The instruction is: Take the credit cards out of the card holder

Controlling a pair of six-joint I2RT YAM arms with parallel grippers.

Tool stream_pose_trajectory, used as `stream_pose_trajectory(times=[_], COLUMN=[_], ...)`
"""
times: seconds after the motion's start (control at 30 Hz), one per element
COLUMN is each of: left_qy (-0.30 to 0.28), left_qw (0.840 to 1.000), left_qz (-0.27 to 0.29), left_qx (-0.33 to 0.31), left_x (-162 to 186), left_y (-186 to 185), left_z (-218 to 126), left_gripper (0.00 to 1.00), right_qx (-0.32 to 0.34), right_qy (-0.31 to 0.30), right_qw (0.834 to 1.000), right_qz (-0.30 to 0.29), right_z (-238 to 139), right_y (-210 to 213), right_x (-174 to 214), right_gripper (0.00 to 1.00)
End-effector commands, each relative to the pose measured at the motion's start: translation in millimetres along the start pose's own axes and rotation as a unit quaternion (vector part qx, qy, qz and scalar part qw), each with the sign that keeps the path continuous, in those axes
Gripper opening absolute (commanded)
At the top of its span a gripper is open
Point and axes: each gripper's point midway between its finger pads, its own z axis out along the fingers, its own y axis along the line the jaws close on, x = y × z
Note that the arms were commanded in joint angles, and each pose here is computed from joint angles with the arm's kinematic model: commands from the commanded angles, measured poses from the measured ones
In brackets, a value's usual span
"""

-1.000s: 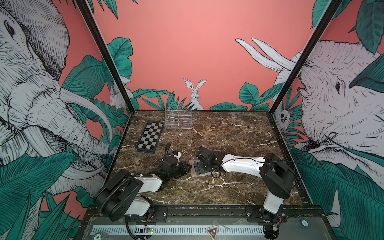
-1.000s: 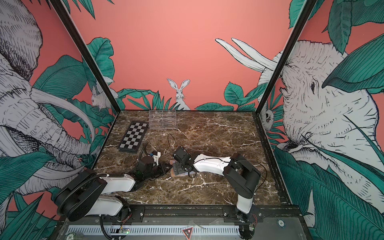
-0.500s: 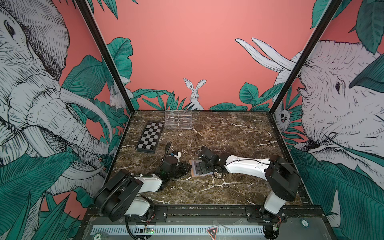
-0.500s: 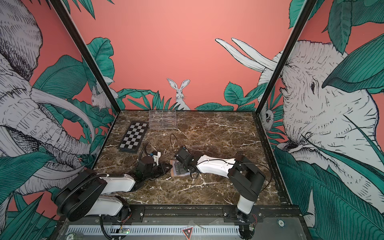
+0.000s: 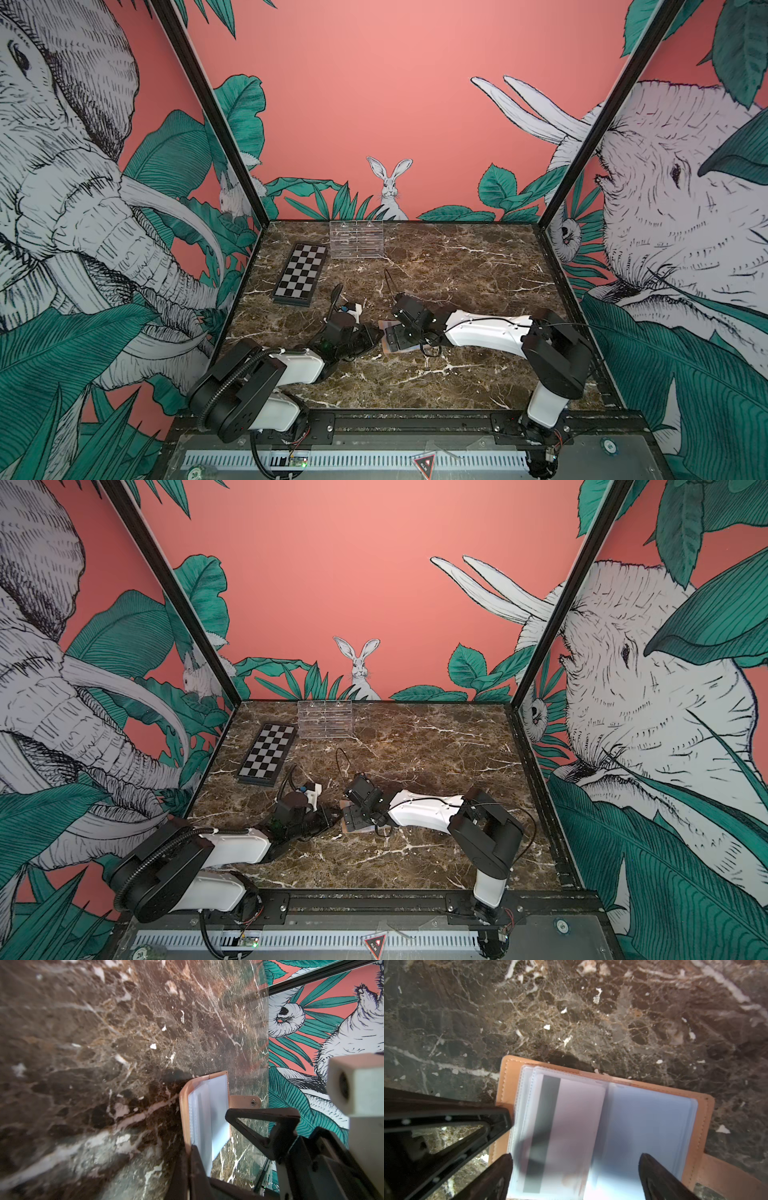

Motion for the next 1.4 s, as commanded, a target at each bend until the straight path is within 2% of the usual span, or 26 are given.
stream_pose_trajectory(times=[0.0, 0.3, 0.87, 1.1, 1.37], left_qy=[-0.003, -0.004, -0.003, -0.002, -0.002], left_qw=[1.0, 1.0, 1.0, 1.0, 1.0], left_qz=[0.011, 0.01, 0.013, 0.014, 0.015], left_qx=[0.001, -0.001, 0.0, 0.003, 0.003], left_x=[-0.6, -0.3, -0.9, -1.5, -1.3], left_y=[-3.0, -1.4, -3.4, -5.9, -6.3], left_z=[-2.5, -2.9, -3.0, -2.5, -2.8], left_gripper=[0.0, 0.0, 0.0, 0.0, 0.0], right_qx=[0.004, 0.043, 0.069, 0.06, 0.1], right_qy=[-0.004, 0.008, 0.008, 0.013, 0.018], right_qw=[1.0, 0.999, 0.998, 0.998, 0.994], right_qz=[-0.007, -0.006, -0.011, -0.013, -0.027], right_z=[-0.2, 3.0, -0.5, 2.4, -0.1], right_y=[6.7, -7.1, -17.0, -12.5, -24.0], right_x=[-5.6, -0.2, 1.0, 1.1, 2.1], right_gripper=[0.93, 0.92, 0.91, 0.91, 0.9])
